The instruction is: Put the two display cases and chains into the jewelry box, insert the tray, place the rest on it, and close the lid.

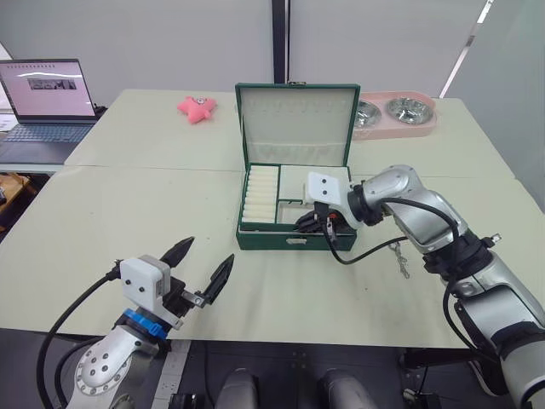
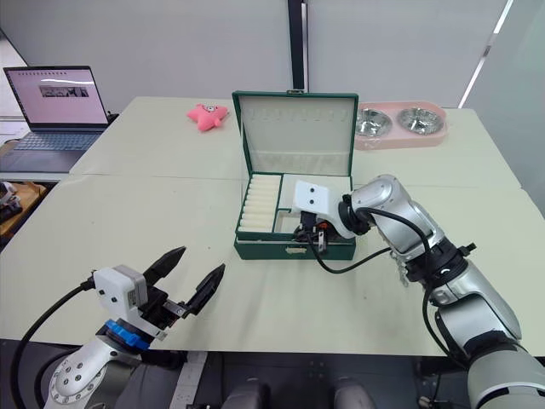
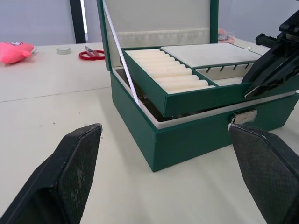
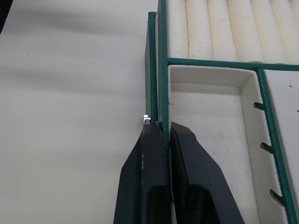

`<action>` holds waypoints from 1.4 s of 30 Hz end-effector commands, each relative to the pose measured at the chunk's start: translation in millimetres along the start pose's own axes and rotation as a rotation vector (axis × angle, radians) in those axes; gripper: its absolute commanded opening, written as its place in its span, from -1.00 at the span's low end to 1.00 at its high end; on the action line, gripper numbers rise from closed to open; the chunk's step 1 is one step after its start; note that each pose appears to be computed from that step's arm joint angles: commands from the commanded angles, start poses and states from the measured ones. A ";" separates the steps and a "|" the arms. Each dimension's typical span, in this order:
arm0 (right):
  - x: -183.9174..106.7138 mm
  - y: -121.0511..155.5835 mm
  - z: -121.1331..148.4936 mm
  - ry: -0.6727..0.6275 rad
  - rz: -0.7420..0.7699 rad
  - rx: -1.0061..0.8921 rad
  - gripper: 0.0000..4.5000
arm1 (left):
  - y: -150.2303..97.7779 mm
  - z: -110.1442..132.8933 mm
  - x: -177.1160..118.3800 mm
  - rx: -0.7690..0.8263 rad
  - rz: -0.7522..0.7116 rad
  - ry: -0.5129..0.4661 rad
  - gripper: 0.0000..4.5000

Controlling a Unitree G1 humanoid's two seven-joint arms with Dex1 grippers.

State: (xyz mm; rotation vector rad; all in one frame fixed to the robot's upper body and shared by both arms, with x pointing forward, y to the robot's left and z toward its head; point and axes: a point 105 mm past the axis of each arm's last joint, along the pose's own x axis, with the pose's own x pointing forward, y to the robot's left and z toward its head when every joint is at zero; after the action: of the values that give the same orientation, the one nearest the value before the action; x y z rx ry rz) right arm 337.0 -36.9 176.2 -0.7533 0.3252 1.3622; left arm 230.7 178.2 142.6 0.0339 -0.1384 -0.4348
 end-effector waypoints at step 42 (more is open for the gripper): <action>6.7 -12.6 9.6 -0.041 0.045 -0.080 -1.00 | -8.2 6.1 3.3 0.012 -0.033 -0.029 1.00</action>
State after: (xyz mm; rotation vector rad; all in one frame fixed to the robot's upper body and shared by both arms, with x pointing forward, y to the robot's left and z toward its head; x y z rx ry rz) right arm 347.5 -29.7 169.5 -0.7798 0.3236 1.4360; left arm 232.2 172.0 142.1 0.0277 -0.1343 -0.4561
